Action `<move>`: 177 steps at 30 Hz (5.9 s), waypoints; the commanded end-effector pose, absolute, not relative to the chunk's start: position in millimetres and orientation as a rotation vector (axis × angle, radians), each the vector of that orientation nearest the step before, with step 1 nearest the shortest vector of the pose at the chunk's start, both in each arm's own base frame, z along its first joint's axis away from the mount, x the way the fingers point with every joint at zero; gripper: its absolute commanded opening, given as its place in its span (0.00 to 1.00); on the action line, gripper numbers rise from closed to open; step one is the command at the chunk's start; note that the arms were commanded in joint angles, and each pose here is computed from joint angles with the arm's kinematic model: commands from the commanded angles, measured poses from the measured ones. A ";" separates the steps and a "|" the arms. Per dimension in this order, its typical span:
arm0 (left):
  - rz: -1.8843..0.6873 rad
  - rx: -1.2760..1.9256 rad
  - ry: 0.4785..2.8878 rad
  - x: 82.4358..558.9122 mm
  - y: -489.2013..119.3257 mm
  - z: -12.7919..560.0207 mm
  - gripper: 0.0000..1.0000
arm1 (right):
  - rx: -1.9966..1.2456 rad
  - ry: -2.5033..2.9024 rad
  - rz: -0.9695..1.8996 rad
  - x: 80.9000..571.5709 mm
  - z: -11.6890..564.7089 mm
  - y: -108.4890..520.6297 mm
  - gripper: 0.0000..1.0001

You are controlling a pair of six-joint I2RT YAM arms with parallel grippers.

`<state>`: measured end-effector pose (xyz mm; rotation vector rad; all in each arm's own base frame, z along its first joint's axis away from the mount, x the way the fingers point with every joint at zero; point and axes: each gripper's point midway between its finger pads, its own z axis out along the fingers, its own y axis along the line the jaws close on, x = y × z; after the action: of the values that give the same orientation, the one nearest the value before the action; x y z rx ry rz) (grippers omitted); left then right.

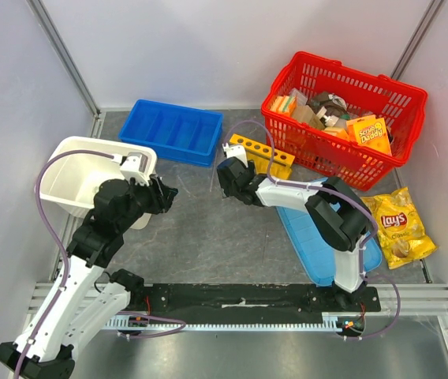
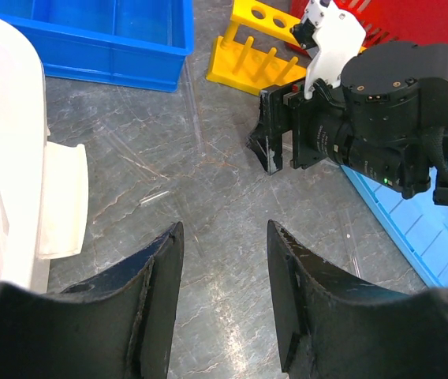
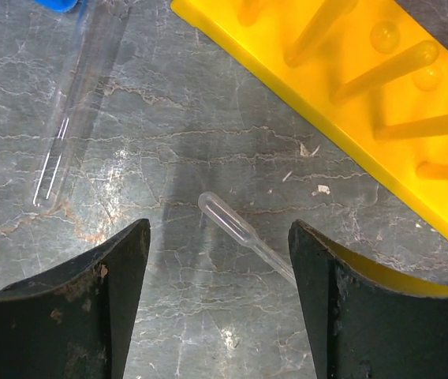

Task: Organize the chemistry lab equipment

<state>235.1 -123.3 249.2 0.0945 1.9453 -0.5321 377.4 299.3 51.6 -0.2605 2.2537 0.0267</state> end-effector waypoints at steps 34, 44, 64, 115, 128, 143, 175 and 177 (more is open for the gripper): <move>-0.571 0.110 1.910 242.1 -132.8 255.9 0.53 | -0.690 2.252 0.439 342.3 23.1 327.3 0.86; -0.592 0.223 1.958 248.6 -148.1 250.1 0.52 | -0.794 2.222 0.601 292.0 33.6 325.5 0.85; -0.607 0.811 2.193 263.3 -239.1 222.7 0.51 | -0.251 2.044 0.569 264.7 175.8 241.1 0.81; -0.110 1.141 2.427 268.6 -269.7 95.1 0.02 | 0.074 1.620 0.580 216.4 310.4 128.9 0.86; 0.045 0.420 2.328 397.5 -203.8 205.5 0.02 | -0.021 1.680 0.501 223.1 296.1 136.0 0.88; 0.085 0.270 2.361 516.8 -198.5 166.3 0.02 | -0.101 1.760 0.513 232.5 277.3 161.3 0.91; -0.190 0.430 2.407 409.9 -227.5 191.8 0.37 | -0.102 1.797 0.583 220.6 273.8 165.1 0.91; -0.252 0.545 2.391 381.4 -242.7 191.3 0.37 | -0.104 1.802 0.582 219.0 272.5 163.8 0.91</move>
<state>431.2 -203.7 172.6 0.3429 2.4554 -0.0903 224.2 163.1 256.2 -0.1080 1.8245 0.5395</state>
